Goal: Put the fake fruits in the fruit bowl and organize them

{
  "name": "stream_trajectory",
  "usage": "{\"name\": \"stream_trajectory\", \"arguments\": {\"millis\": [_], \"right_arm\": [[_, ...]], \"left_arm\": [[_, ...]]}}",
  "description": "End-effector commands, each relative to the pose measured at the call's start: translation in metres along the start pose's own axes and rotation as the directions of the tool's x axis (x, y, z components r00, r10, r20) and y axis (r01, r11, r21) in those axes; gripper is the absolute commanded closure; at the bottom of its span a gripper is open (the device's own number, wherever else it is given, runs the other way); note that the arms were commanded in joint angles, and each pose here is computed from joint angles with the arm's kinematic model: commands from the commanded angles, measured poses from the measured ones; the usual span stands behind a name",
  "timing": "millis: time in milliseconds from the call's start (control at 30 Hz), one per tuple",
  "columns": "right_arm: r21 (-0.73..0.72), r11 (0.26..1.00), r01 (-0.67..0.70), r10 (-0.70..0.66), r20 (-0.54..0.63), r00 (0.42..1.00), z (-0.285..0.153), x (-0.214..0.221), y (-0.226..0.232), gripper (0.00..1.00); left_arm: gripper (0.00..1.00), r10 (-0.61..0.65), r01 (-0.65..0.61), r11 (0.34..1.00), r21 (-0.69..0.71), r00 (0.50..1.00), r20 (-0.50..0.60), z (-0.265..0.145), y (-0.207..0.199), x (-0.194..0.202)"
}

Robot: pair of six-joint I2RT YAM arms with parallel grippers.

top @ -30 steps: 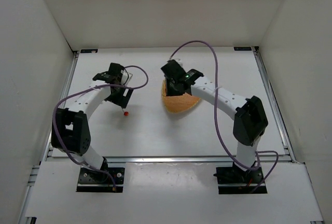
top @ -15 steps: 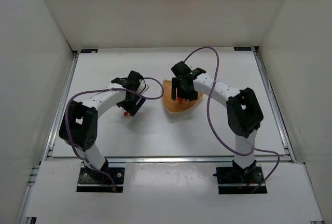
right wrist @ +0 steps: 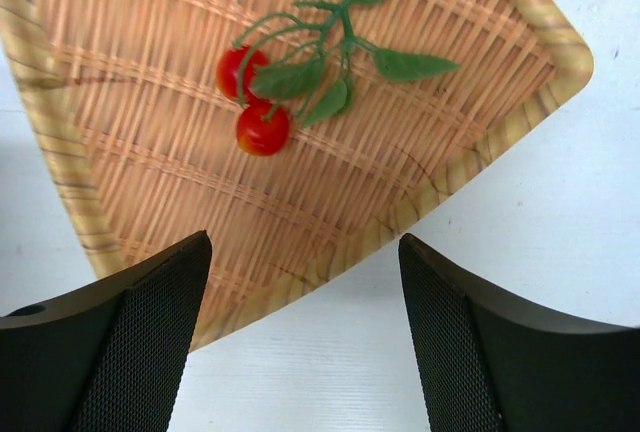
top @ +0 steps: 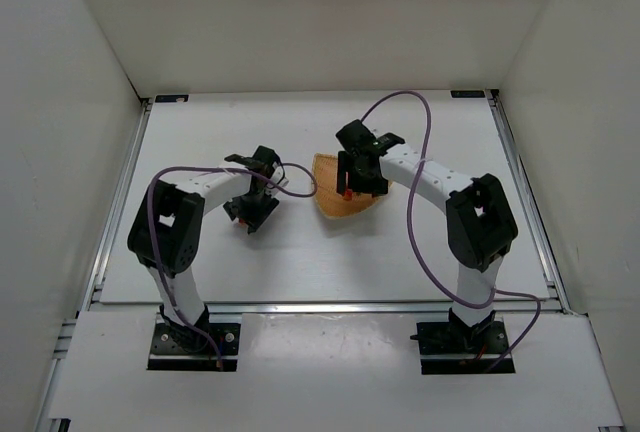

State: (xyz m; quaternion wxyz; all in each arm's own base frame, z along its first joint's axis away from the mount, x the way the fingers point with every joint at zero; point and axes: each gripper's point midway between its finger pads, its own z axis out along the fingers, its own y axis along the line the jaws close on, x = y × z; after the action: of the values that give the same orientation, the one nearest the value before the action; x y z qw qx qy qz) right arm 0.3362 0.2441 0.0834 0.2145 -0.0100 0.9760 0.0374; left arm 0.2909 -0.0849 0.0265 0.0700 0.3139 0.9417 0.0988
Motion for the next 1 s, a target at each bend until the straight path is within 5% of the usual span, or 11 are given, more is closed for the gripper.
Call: {"name": "stream_trajectory", "arguments": {"millis": [0, 967], "right_arm": [[0.002, 1.000, -0.011, 0.011, 0.033, 0.999, -0.014, -0.004, -0.007, 0.20], [0.042, 0.999, -0.014, 0.013, 0.023, 1.000, -0.012, 0.008, -0.020, 0.23]], "left_arm": [[0.33, -0.006, 0.006, 1.000, 0.014, 0.999, 0.034, -0.001, -0.002, -0.011], [0.52, -0.020, 0.020, 1.000, 0.006, 0.998, 0.066, 0.006, 0.004, -0.033]]}}
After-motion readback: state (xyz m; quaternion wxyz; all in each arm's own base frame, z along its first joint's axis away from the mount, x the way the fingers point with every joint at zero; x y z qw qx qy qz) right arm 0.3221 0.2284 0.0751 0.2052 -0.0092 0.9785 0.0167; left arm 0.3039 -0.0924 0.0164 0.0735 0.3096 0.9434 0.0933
